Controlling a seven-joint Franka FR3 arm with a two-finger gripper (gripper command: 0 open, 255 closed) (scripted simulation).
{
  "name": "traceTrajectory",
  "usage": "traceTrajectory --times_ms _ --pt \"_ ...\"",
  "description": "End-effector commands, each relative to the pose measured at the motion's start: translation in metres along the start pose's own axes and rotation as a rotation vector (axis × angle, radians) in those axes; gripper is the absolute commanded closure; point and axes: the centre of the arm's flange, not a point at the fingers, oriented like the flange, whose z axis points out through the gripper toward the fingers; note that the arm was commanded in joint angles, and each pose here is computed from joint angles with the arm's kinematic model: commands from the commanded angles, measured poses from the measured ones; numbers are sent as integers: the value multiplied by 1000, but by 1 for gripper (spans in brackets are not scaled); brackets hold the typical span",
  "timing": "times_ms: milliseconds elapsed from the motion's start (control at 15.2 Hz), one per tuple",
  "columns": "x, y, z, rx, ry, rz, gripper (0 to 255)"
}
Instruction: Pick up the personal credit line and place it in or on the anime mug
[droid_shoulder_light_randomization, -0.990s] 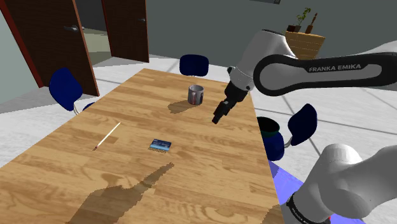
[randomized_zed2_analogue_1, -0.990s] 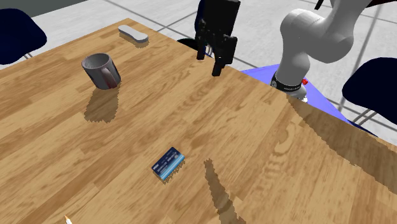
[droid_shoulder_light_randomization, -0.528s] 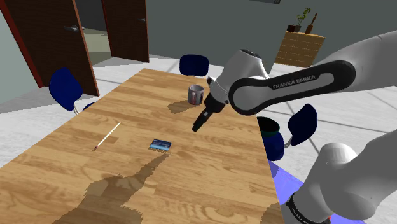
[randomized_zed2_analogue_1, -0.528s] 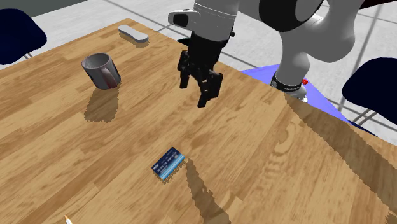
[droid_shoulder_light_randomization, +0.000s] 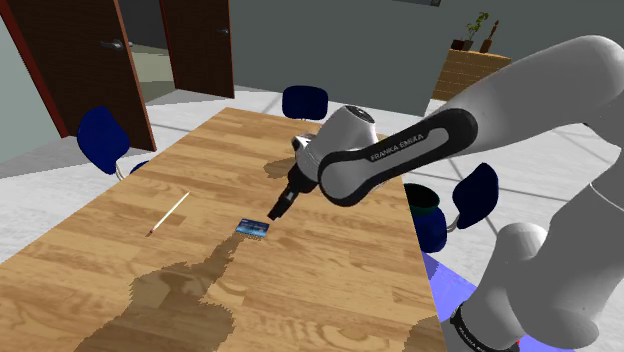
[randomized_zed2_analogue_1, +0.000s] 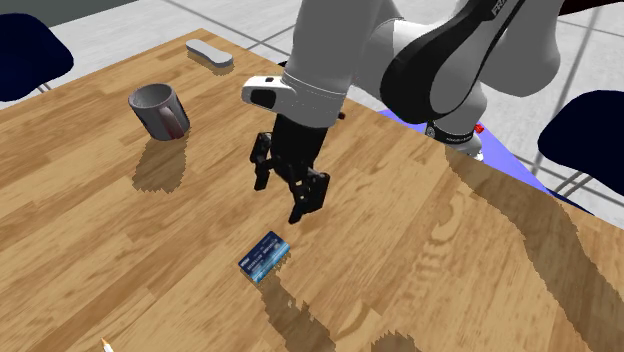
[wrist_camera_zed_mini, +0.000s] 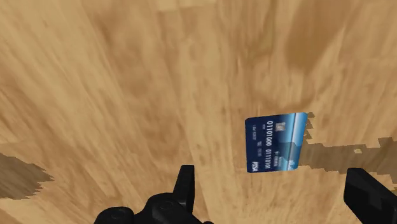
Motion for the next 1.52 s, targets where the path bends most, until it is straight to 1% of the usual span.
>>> traceTrajectory --times_ms 0,264,792,1254,1320,1452 --pt "12 -7 21 7 32 -45 0" --pt "32 -23 58 23 87 -127 0" --pt "35 -24 98 23 87 -127 0" --pt "35 -24 98 23 87 -127 0" --pt "35 -24 98 23 87 -127 255" --pt "35 -24 98 23 87 -127 255"
